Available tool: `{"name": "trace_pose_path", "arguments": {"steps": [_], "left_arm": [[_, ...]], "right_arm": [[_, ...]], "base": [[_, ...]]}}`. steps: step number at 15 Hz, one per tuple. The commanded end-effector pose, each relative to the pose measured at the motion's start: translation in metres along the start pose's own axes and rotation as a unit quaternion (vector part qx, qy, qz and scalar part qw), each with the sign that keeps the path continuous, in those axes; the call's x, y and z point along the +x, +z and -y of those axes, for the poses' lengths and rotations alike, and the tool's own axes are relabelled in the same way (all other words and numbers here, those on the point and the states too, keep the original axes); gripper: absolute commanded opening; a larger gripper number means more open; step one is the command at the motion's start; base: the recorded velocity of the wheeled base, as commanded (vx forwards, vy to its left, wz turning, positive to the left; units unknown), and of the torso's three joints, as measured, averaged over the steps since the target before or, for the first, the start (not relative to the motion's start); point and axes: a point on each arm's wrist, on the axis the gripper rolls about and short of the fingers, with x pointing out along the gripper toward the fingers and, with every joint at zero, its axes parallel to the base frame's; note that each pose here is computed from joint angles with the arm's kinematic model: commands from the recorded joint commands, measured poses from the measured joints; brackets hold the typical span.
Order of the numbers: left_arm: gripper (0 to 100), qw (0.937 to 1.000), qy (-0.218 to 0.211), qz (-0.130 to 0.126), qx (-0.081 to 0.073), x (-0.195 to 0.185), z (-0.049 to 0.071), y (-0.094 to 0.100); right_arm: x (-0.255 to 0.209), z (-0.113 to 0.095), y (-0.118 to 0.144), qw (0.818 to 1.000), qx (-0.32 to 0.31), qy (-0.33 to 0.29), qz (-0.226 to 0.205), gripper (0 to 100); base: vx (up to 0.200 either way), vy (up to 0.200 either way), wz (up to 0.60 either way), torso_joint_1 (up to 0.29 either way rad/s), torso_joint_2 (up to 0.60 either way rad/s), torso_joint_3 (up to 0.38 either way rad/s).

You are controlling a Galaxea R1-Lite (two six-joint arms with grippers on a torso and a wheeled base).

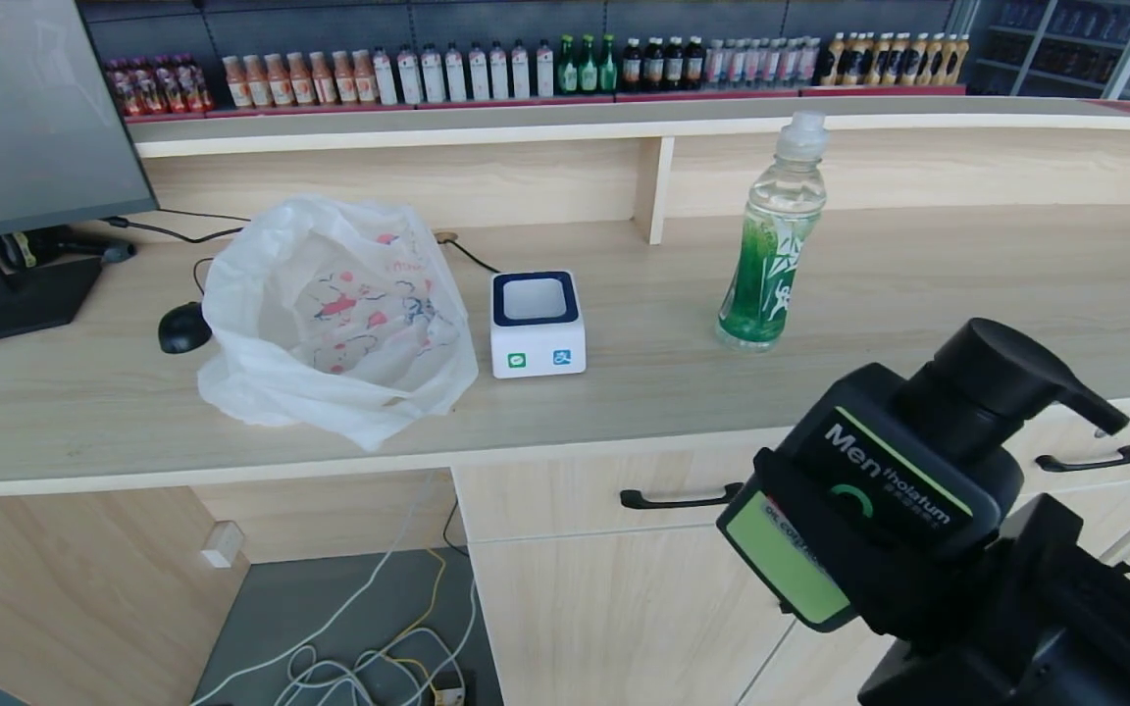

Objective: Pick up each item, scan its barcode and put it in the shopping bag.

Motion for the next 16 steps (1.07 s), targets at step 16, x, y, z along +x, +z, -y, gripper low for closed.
{"name": "trace_pose_path", "arguments": {"steps": [16], "left_arm": [[100,1.0,0.0,0.0,-0.001,0.0,0.0,0.0]], "right_arm": [[0.075,0.132,0.017,0.971,-0.047,-0.22,0.085,0]], "base": [[0.0,0.0,0.0,0.0,0.0,0.0]]}}
